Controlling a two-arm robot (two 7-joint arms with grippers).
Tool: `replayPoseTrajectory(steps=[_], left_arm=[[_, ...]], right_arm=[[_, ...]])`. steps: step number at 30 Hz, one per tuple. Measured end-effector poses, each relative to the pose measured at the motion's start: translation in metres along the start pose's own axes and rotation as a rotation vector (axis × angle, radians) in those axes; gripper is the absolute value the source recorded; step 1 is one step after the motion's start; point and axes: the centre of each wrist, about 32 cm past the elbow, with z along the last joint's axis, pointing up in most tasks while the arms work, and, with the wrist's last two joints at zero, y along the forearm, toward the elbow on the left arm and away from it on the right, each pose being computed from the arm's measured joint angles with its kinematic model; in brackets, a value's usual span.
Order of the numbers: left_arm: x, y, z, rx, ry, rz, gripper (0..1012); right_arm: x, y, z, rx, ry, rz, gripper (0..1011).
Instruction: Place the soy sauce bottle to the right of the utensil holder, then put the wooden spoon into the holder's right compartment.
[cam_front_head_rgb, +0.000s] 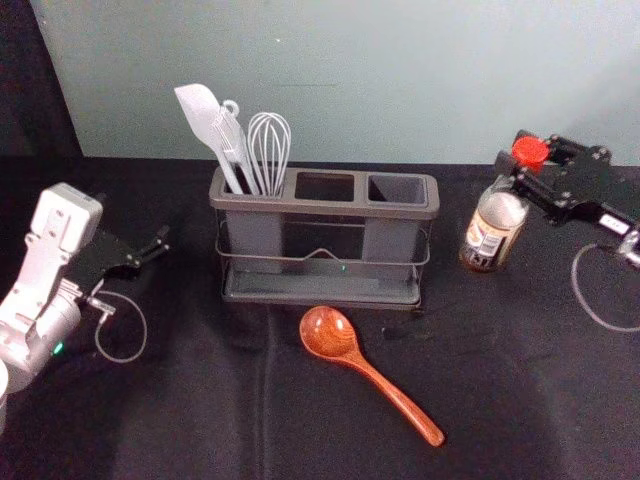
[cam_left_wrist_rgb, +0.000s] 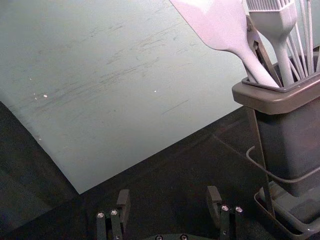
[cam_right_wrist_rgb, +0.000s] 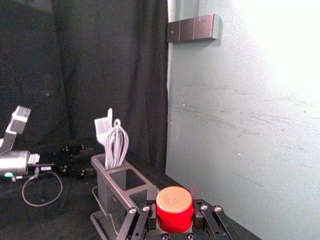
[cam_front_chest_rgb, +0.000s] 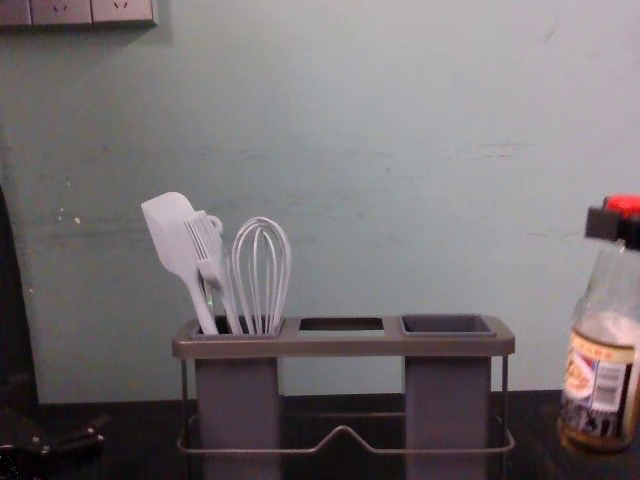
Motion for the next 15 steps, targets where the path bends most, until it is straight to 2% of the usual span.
replayPoseTrajectory(steps=[3, 7, 15], left_arm=[[0.0, 0.0, 0.0, 0.0, 0.0, 0.0, 1005], [0.0, 0.0, 0.0, 0.0, 0.0, 0.0, 1005], [0.0, 0.0, 0.0, 0.0, 0.0, 0.0, 1005]], right_arm=[[-0.001, 0.006, -0.016, -0.002, 0.0, 0.006, 392], [-0.002, 0.01, -0.029, -0.011, 0.009, 0.007, 392], [-0.006, 0.014, -0.047, -0.016, 0.012, -0.001, 392]])
